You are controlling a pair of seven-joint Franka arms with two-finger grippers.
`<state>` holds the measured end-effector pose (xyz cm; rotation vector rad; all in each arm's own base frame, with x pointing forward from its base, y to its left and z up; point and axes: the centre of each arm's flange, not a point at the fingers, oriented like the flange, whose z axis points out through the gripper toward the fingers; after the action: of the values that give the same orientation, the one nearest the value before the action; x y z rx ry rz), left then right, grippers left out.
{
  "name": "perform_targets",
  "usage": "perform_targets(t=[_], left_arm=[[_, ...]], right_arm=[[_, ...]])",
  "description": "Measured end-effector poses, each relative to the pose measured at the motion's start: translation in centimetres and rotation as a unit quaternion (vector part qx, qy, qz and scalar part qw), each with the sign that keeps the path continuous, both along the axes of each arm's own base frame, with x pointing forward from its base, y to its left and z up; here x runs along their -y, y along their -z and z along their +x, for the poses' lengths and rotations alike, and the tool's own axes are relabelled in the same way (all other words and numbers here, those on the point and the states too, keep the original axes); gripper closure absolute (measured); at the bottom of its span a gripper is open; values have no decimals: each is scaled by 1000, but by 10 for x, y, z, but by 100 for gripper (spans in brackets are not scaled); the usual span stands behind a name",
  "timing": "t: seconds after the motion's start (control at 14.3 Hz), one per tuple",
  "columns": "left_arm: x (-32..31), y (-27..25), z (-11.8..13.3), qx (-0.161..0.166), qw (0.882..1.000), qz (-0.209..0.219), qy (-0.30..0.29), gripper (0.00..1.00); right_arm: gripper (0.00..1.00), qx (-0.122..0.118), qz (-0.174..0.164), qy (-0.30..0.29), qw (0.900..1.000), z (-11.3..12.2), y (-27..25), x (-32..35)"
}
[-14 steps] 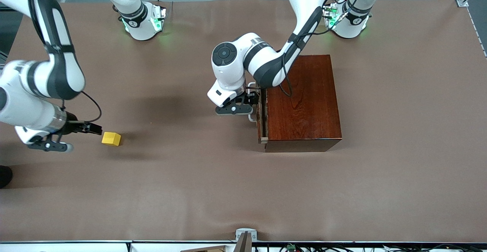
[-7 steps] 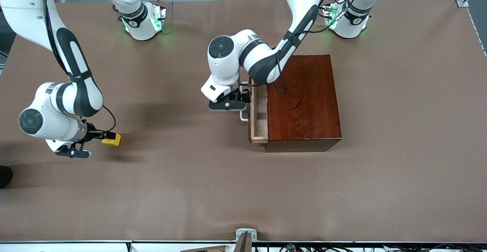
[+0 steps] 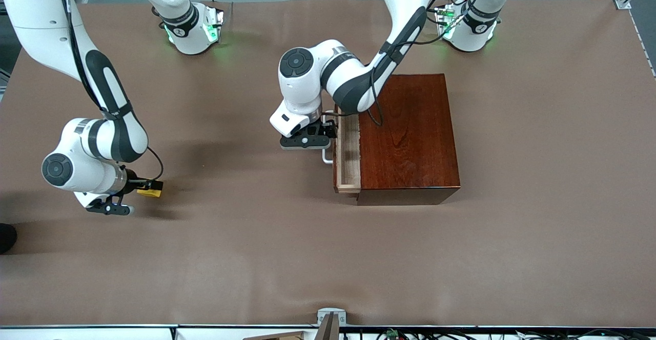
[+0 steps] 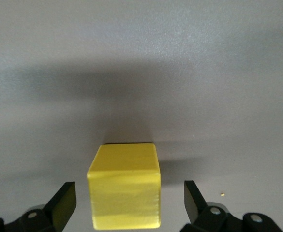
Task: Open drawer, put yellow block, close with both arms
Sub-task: 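Pull the drawer open with the left gripper while the right gripper reaches the cube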
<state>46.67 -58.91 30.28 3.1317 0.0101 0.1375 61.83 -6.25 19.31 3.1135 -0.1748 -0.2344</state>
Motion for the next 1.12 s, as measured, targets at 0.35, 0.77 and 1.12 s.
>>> perform_targets(t=[0.35, 0.77, 1.12], left_arm=[[0, 0, -1, 0, 1000, 0, 1, 0], [4, 6, -10, -10, 999, 7, 53, 0], [5, 5, -11, -13, 998, 3, 59, 0]], right_arm=[[44, -7, 1, 0, 1000, -3, 7, 0], [44, 37, 2, -32, 999, 19, -35, -7], [44, 17, 16, -91, 996, 41, -120, -29]])
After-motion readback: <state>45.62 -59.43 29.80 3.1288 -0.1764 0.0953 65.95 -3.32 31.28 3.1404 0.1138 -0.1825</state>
